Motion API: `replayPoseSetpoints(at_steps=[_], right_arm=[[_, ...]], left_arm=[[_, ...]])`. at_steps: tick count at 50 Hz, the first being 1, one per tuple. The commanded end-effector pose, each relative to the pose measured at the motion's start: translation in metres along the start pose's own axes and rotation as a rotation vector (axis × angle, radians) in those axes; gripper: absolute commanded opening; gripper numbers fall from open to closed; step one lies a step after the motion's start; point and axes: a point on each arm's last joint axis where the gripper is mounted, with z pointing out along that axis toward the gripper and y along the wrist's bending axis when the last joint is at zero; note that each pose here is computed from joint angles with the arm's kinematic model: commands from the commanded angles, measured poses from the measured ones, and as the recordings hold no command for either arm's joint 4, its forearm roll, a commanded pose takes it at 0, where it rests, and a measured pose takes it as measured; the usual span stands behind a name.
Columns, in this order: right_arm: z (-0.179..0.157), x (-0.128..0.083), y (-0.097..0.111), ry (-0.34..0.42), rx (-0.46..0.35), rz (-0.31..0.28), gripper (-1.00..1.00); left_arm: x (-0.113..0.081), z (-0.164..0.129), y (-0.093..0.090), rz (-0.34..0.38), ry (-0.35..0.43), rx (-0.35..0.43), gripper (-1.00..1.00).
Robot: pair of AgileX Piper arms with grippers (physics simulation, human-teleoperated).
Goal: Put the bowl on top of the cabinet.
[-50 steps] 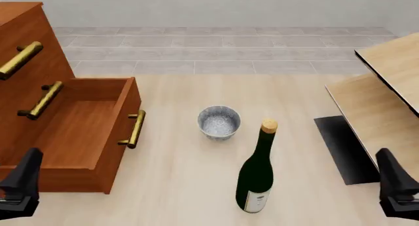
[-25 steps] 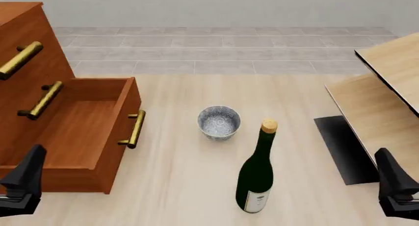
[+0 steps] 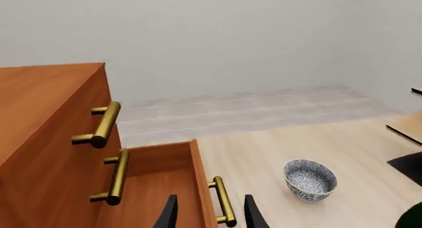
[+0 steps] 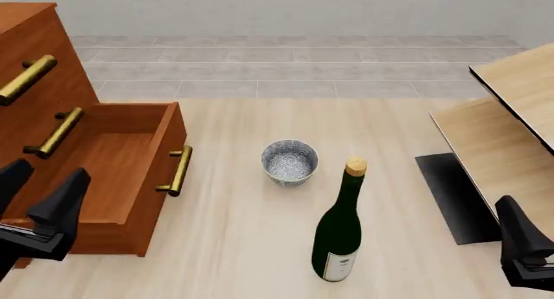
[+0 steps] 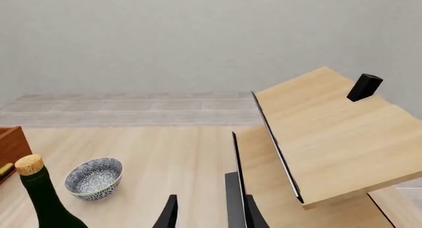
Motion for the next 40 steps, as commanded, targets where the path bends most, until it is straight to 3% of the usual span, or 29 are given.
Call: replayPoseSetpoints(at_steps=[1,7,8,11,15,24,33,35,40], right_arm=[[0.0,0.0,0.0,-0.004,0.003,0.004,1.0],[0.0,0.0,0.0,-0.005,0.003,0.005,1.0],[0.0,0.0,0.0,-0.006,0.003,0.006,1.0],[0.0,0.0,0.0,-0.006,0.004,0.006,1.0],[0.0,-0.001,0.0,-0.008,0.005,0.008,1.0],[0.0,-0.001,0.0,-0.01,0.008,0.01,1.0],[0.0,-0.001,0.0,-0.008,0.007,0.011,1.0],[0.0,-0.001,0.0,-0.008,0.007,0.01,1.0],[0.0,-0.001,-0.001,-0.007,0.01,0.011,1.0]], left_arm=[[-0.003,0.021,-0.009,0.002,0.017,0.089,1.0],[-0.004,0.034,-0.018,0.003,0.044,0.147,1.0],[-0.006,0.042,-0.025,-0.024,0.075,0.193,1.0],[-0.006,0.058,-0.031,0.005,0.129,0.217,1.0],[-0.01,0.08,-0.042,-0.025,0.215,0.25,1.0],[-0.034,0.099,-0.055,0.018,0.234,0.303,1.0],[-0.056,0.126,-0.074,-0.07,0.319,0.336,1.0],[-0.058,0.132,-0.081,-0.127,0.355,0.347,1.0],[-0.07,0.143,-0.082,-0.141,0.361,0.332,1.0]])
